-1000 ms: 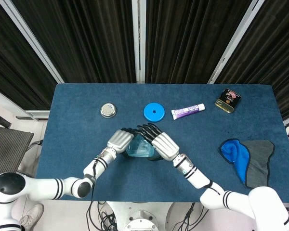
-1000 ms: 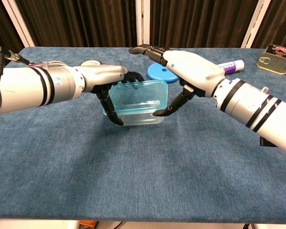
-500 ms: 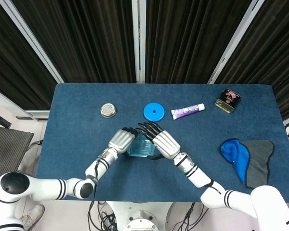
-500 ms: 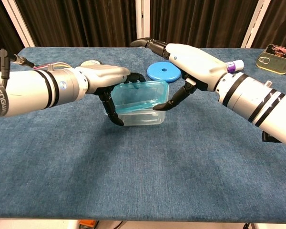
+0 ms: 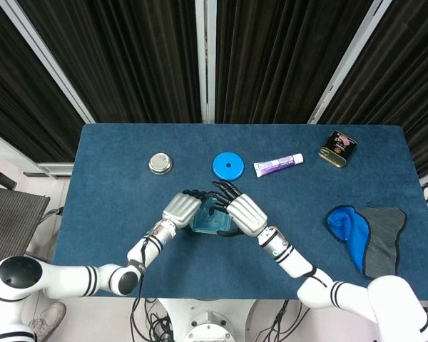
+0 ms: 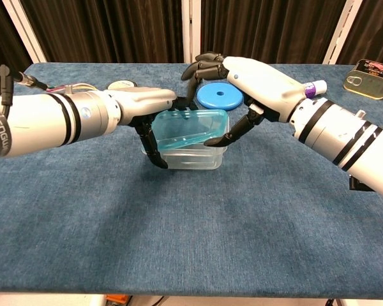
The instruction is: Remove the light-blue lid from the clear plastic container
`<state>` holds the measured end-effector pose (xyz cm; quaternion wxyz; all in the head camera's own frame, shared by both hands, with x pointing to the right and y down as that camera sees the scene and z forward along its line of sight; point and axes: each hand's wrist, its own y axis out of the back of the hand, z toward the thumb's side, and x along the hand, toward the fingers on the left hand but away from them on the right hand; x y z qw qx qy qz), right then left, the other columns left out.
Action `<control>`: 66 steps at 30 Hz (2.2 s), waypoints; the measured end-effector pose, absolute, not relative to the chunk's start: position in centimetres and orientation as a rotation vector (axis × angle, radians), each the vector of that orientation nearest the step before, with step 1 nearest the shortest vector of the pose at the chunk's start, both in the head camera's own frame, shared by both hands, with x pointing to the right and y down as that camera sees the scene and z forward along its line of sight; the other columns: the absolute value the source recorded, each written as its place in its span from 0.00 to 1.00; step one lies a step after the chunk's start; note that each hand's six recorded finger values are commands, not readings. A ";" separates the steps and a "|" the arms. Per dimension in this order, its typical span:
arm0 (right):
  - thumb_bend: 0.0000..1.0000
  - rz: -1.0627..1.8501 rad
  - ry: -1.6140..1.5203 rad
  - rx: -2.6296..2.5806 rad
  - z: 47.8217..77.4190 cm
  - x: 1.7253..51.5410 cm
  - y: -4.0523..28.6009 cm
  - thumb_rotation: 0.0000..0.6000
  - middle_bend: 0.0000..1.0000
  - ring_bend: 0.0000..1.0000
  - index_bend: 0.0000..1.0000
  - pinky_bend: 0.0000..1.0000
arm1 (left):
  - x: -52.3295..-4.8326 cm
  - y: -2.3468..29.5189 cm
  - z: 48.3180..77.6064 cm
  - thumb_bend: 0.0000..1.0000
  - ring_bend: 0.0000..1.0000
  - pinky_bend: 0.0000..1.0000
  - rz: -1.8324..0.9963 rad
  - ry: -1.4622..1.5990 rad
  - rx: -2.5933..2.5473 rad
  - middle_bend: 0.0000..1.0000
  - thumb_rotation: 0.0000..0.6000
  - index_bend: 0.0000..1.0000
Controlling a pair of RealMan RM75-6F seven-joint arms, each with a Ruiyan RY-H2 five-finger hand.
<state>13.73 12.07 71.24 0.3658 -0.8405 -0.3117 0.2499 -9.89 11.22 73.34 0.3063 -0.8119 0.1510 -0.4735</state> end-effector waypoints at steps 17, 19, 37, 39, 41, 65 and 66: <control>0.89 0.623 -0.794 -2.144 71.0 13.5 11.7 1.00 0.34 0.10 0.72 0.09 | -9.9 11.5 72.7 0.00 0.04 0.14 -1.220 0.412 -2.159 0.09 1.00 0.06; 0.91 0.619 -0.794 -2.147 71.0 13.5 11.8 1.00 0.35 0.11 0.75 0.09 | -10.0 11.5 72.6 0.00 0.03 0.14 -1.217 0.416 -2.162 0.08 1.00 0.06; 0.94 0.596 -0.788 -2.134 70.6 14.2 12.3 1.00 0.38 0.13 0.89 0.11 | -10.4 11.2 72.2 0.00 0.00 0.06 -1.214 0.476 -2.194 0.00 1.00 0.00; 0.94 0.597 -0.789 -2.132 70.6 14.3 12.3 1.00 0.38 0.13 0.89 0.11 | -10.5 11.1 72.2 0.00 0.00 0.06 -1.213 0.487 -2.199 0.00 1.00 0.00; 0.94 0.596 -0.793 -2.128 70.5 14.5 12.3 1.00 0.38 0.14 0.90 0.11 | -10.6 11.0 72.1 0.00 0.00 0.06 -1.211 0.495 -2.201 0.00 1.00 0.00; 0.95 0.680 -0.823 -2.010 68.9 19.8 10.3 1.00 0.40 0.15 0.96 0.13 | -15.3 8.7 71.4 0.00 0.00 0.04 -1.259 0.683 -2.170 0.00 1.00 0.00; 0.95 0.695 -0.822 -2.003 69.0 20.2 10.2 1.00 0.40 0.15 0.96 0.13 | -15.6 8.7 71.4 0.00 0.00 0.04 -1.264 0.693 -2.169 0.00 1.00 0.00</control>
